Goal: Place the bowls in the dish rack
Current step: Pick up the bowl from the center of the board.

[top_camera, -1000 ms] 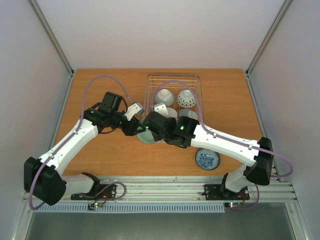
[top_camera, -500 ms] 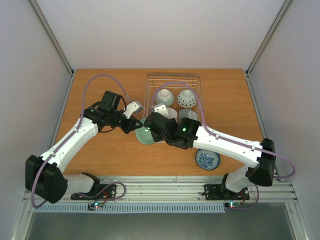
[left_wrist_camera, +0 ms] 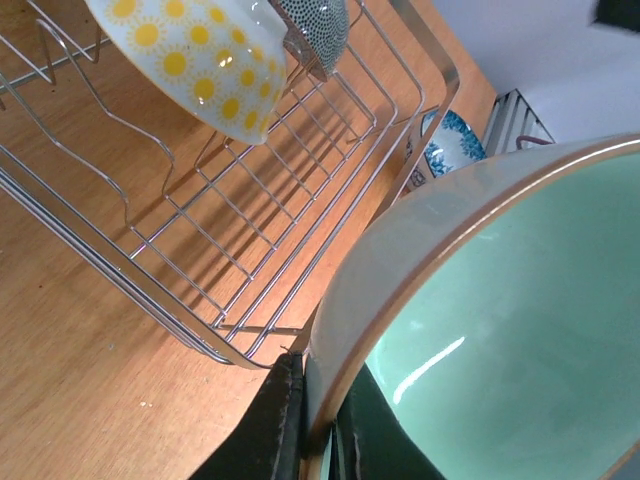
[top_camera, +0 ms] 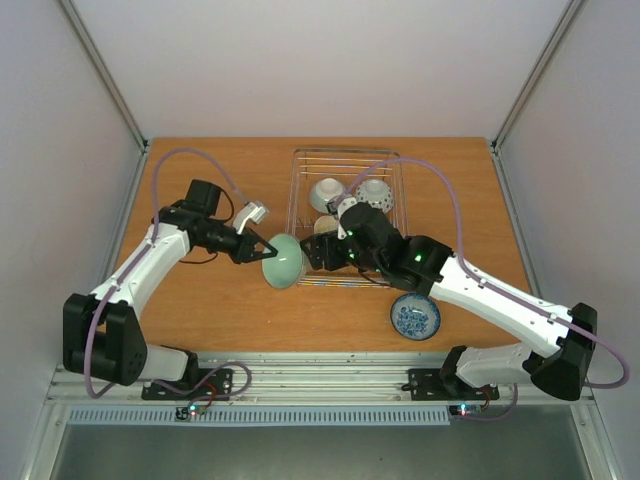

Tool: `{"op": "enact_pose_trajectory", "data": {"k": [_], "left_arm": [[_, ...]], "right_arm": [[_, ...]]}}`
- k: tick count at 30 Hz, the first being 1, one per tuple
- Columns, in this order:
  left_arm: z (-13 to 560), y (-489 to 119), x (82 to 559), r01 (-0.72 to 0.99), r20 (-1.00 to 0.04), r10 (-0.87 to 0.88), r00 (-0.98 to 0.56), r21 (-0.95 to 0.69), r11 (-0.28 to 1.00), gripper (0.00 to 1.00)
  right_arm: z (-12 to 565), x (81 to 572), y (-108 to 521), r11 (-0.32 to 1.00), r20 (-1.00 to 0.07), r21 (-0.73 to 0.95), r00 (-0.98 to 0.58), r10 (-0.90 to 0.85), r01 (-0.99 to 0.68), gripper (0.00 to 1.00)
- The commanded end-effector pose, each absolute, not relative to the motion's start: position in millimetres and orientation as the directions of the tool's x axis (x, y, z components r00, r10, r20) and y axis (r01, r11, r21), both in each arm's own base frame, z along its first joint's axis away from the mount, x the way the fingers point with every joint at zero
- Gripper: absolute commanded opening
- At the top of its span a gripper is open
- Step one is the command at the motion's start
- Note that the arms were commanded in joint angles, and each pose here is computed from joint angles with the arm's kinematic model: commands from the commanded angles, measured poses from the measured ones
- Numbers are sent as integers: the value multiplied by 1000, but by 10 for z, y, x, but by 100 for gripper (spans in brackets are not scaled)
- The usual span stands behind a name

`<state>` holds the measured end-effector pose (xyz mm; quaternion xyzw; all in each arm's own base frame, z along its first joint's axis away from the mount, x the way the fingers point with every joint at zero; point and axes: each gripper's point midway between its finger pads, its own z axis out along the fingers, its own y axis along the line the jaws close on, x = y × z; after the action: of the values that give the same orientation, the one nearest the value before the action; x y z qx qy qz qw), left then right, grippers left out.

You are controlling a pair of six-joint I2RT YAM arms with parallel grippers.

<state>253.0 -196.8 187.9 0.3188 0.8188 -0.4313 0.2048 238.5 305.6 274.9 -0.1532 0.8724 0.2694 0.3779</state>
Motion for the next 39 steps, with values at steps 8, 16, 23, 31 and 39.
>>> {"op": "enact_pose_trajectory", "data": {"k": [8, 16, 23, 31, 39], "left_arm": [[2216, -2015, 2500, 752, -700, 282, -656, -573, 327, 1], [2286, -2002, 2467, 767, -720, 277, -636, -554, 322, 0], [2337, -2006, 2418, 775, -729, 273, -628, -554, 303, 1], [2411, -2012, 2344, 787, -741, 270, -615, -556, 269, 1], [2410, -2041, 2275, 775, -724, 278, -631, -595, 213, 1]], "right_arm": [[2971, 1967, 3541, 380, -588, 743, -808, -23, -551, 85], [2738, 1959, 3457, 409, -553, 765, -833, 20, -498, 88], [2597, 1934, 3361, 448, -545, 755, -838, 26, -478, 89], [2512, 1970, 3357, 463, -551, 748, -834, 34, -476, 89], [2523, 2000, 3435, 438, -560, 754, -828, 36, -490, 89]]}}
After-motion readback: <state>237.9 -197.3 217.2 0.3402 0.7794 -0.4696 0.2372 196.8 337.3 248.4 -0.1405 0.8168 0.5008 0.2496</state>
